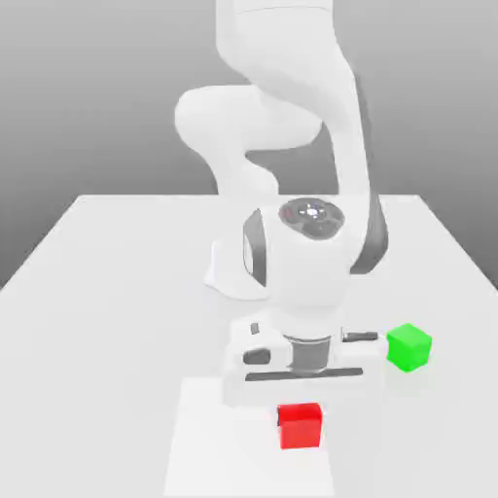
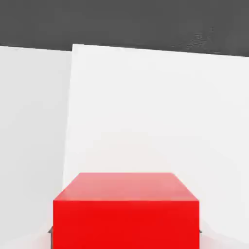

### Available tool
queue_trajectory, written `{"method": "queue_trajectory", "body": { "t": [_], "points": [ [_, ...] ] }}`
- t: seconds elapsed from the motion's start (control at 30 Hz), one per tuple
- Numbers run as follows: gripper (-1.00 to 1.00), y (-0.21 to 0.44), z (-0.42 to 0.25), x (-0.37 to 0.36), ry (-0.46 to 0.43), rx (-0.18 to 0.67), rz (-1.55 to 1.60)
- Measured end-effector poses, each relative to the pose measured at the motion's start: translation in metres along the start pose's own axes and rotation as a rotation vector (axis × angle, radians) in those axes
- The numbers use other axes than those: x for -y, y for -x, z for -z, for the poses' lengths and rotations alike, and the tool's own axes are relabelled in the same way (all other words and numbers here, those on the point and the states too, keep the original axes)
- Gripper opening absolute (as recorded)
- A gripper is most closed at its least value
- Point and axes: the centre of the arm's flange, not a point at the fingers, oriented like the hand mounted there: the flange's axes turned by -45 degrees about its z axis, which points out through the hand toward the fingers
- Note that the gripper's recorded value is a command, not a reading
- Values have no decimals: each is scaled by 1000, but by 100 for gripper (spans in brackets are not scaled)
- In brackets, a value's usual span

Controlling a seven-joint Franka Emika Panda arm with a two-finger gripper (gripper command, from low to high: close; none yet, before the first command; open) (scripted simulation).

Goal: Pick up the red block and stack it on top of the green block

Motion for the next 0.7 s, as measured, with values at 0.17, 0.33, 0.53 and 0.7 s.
{"method": "queue_trajectory", "body": {
  "t": [0.17, 0.33, 0.53, 0.7],
  "points": [
    [-100, 10, 47, 32, -7, 0, 95],
    [-100, 74, 71, 140, -23, 1, 507],
    [-100, 148, 71, 201, 0, 0, 867],
    [-100, 150, 29, 202, 4, -1, 880]
  ]
}}
